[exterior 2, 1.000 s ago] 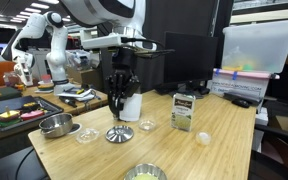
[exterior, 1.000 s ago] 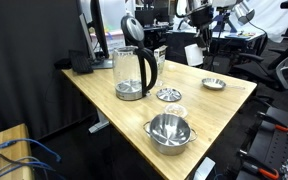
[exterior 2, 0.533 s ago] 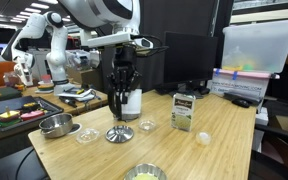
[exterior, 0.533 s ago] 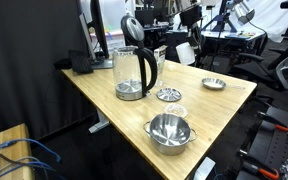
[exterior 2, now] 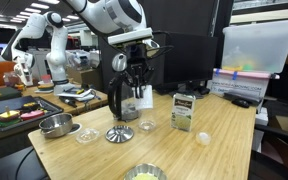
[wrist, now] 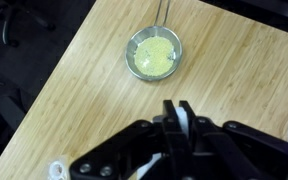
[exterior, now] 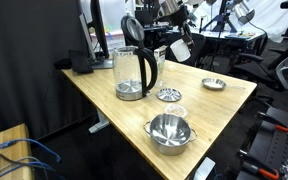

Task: Pour the contents from the white cup into the glass cup then put the white cup on the table

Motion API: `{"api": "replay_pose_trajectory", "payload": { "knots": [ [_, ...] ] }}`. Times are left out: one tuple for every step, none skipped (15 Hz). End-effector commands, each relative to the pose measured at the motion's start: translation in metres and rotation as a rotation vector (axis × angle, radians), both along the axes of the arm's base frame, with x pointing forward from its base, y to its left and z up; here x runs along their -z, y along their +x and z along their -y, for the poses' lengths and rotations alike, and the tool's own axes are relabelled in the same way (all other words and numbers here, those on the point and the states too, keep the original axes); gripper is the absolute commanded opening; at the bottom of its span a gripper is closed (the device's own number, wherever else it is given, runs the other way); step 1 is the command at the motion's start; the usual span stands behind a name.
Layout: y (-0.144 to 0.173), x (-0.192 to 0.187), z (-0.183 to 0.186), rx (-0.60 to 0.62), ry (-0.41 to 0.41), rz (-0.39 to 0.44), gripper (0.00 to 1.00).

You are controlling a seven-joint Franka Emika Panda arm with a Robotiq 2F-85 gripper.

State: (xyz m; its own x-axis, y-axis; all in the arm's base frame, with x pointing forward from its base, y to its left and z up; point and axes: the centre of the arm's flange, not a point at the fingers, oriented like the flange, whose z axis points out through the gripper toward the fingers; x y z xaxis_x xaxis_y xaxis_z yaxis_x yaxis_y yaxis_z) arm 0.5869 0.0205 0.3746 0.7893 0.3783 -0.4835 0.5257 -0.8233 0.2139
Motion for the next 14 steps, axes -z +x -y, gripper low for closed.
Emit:
{"api": "replay_pose_trajectory", "payload": {
  "knots": [
    [0.026, -0.010, -0.012, -0.062, -0.052, -0.059, 0.02],
    [0.010, -0.005, -0.010, -0.035, -0.022, -0.013, 0.09],
    [0.013, -0.005, -0.013, -0.042, -0.031, -0.021, 0.09],
    [0.015, -0.004, -0.014, -0.044, -0.035, -0.027, 0.09],
    [0.016, -0.003, -0.014, -0.044, -0.036, -0.031, 0.09],
    [0.017, -0.002, -0.013, -0.043, -0.036, -0.032, 0.09],
    [0.017, -0.002, -0.013, -0.043, -0.036, -0.033, 0.09],
    [0.017, -0.002, -0.013, -0.043, -0.036, -0.032, 0.09],
    [0.017, -0.003, -0.013, -0.043, -0.036, -0.032, 0.09],
    [0.017, -0.003, -0.013, -0.043, -0.036, -0.032, 0.09],
    [0.017, -0.003, -0.013, -0.042, -0.036, -0.032, 0.09],
    [0.017, -0.003, -0.013, -0.042, -0.036, -0.033, 0.09],
    [0.017, -0.003, -0.013, -0.042, -0.036, -0.033, 0.09],
    [0.017, -0.003, -0.013, -0.042, -0.036, -0.033, 0.09]
  ]
}}
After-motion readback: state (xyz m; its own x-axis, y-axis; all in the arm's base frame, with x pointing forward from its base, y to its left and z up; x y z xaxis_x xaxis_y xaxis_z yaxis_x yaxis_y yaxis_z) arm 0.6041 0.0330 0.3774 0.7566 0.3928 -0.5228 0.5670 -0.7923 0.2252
